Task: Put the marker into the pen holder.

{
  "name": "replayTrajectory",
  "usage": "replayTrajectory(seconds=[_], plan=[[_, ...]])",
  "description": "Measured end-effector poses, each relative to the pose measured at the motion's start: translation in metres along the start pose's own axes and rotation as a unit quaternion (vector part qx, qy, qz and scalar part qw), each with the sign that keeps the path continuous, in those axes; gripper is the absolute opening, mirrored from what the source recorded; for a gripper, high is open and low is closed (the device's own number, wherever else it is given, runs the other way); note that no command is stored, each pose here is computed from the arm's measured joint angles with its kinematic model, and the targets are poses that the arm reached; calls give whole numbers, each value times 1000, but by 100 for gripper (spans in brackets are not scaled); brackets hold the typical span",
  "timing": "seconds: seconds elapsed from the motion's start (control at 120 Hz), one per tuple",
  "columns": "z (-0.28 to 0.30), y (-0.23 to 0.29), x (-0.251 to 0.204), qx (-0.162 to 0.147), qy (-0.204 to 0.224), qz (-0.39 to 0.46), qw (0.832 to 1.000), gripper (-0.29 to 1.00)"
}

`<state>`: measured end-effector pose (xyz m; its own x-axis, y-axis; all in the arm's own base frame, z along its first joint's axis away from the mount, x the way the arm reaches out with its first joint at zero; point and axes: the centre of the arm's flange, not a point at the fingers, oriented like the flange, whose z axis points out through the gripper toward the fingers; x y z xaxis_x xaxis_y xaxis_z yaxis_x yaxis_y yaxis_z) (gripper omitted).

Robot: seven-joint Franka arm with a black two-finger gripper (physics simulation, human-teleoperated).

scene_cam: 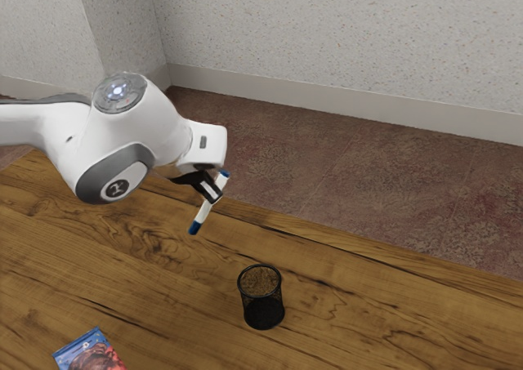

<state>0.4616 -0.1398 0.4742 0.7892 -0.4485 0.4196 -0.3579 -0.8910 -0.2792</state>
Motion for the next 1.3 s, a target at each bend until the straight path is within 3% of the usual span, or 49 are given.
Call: replayTrajectory(seconds=[0.167,0.367,0.558,0.842,1.3], plan=[[-19,59,-7,-18,29,-47,998,-8],[-21,87,-10,-32,34,-111,993,-8],[-8,92,-12,-39,21,-159,986,-8],[25,89,-11,-30,2,-174,984,-8],[64,82,4,-42,-8,-188,981,-8]])
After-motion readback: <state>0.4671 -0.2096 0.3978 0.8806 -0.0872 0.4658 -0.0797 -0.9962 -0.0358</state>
